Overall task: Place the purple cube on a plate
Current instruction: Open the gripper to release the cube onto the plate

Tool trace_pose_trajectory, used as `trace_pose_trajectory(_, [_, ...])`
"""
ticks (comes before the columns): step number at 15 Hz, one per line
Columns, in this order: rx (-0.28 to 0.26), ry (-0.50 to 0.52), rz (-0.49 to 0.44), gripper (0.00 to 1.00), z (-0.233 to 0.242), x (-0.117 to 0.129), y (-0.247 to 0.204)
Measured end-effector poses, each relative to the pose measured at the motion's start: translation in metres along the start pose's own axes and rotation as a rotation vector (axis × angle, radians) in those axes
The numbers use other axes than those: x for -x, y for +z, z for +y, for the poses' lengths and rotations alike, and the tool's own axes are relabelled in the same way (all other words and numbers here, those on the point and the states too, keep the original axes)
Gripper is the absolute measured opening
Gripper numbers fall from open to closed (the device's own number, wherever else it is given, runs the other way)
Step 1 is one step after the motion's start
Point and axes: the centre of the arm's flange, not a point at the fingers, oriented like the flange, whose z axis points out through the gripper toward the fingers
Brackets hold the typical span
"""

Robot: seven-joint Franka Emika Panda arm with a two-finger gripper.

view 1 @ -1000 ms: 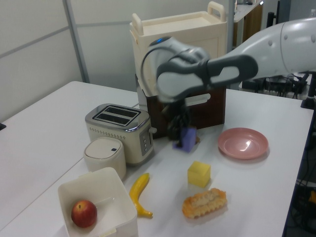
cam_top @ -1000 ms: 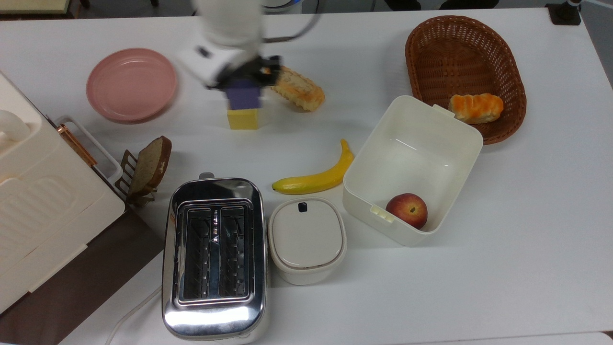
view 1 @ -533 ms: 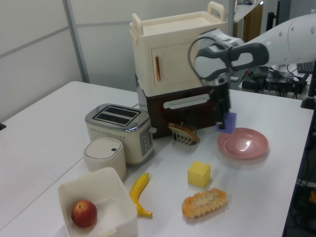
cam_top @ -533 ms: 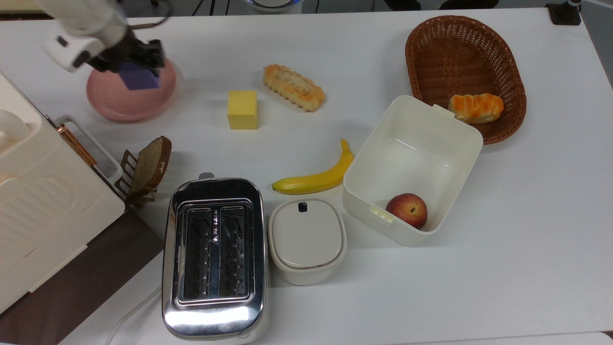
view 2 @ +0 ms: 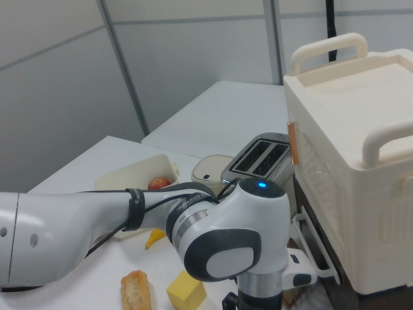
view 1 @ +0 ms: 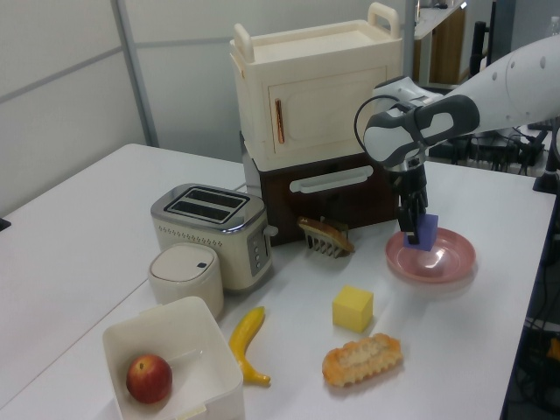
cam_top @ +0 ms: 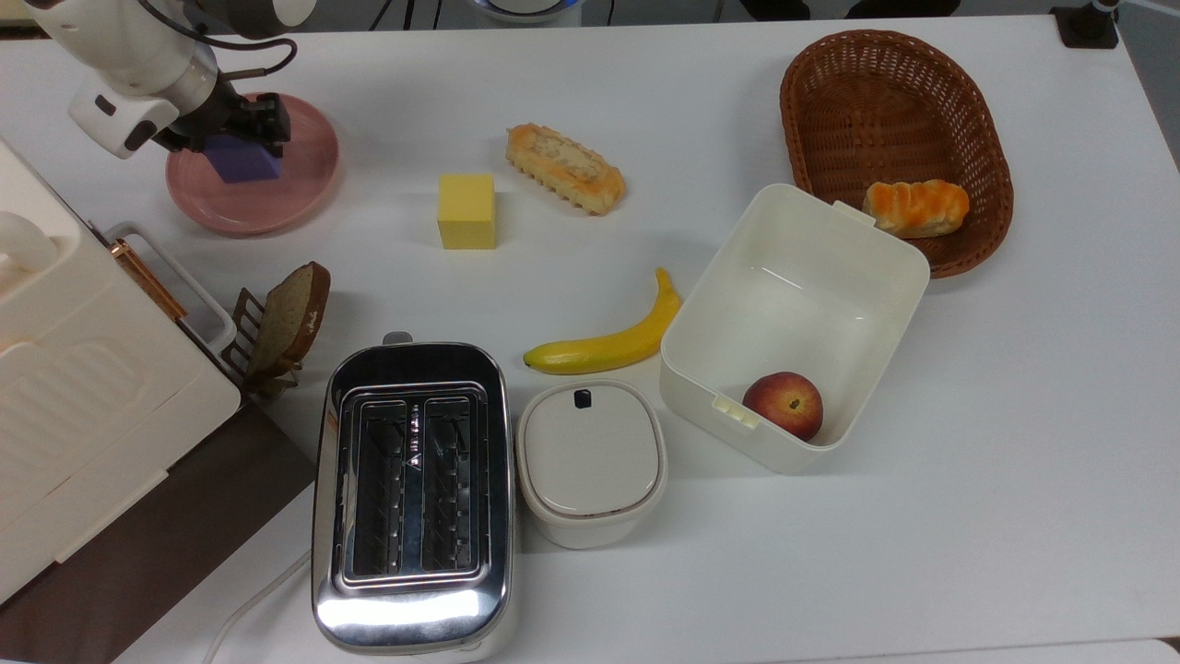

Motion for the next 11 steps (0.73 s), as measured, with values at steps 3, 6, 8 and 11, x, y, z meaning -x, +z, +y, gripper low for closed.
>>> trace_pose_trajectory(3, [0.002,0.002,0.003,1.0,0.001,0.0,-0.002])
trace_pose_trajectory(6, [0.012,-0.001,0.026,1.0,-0.002,0.0,-0.015])
trace_pose_trajectory(8, [0.027,0.014,0.059,1.0,-0.017,-0.003,-0.039])
trace_pose_trajectory(11, [0.043,0.041,0.096,1.0,-0.093,-0.015,-0.113])
